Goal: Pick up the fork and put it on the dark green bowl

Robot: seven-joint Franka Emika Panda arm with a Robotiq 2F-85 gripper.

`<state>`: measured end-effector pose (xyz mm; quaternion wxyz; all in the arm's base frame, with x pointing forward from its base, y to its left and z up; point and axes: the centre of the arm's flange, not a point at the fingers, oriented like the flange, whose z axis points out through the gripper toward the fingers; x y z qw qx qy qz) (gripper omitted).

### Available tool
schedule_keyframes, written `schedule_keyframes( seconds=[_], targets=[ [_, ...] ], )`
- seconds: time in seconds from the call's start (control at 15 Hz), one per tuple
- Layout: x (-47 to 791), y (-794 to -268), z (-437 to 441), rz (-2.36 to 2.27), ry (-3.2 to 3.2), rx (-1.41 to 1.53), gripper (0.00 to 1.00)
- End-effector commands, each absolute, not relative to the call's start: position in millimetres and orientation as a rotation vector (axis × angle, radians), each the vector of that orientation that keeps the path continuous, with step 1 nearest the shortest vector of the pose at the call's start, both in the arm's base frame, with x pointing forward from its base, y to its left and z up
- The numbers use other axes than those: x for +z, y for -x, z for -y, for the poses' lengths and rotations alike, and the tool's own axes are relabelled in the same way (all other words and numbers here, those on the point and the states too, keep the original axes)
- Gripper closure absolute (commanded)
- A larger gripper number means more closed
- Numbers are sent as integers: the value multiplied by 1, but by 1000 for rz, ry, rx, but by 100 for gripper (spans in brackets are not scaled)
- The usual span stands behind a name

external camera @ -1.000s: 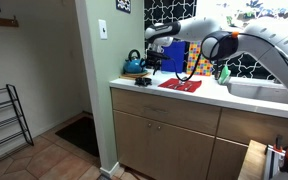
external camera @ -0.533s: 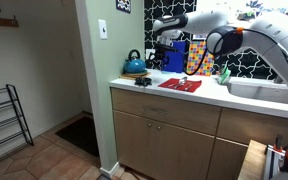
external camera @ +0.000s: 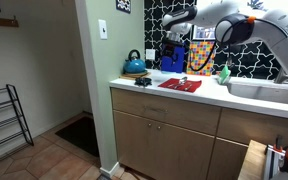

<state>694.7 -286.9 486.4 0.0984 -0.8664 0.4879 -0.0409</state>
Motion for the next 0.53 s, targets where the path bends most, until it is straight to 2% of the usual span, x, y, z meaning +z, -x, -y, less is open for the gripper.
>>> schedule_keyframes(
  seconds=[0.0, 0.47],
  targets=[
    [491, -638, 269, -1490, 2532, -75, 0],
    [535, -599, 215, -1211, 2837, -160, 0]
  ],
)
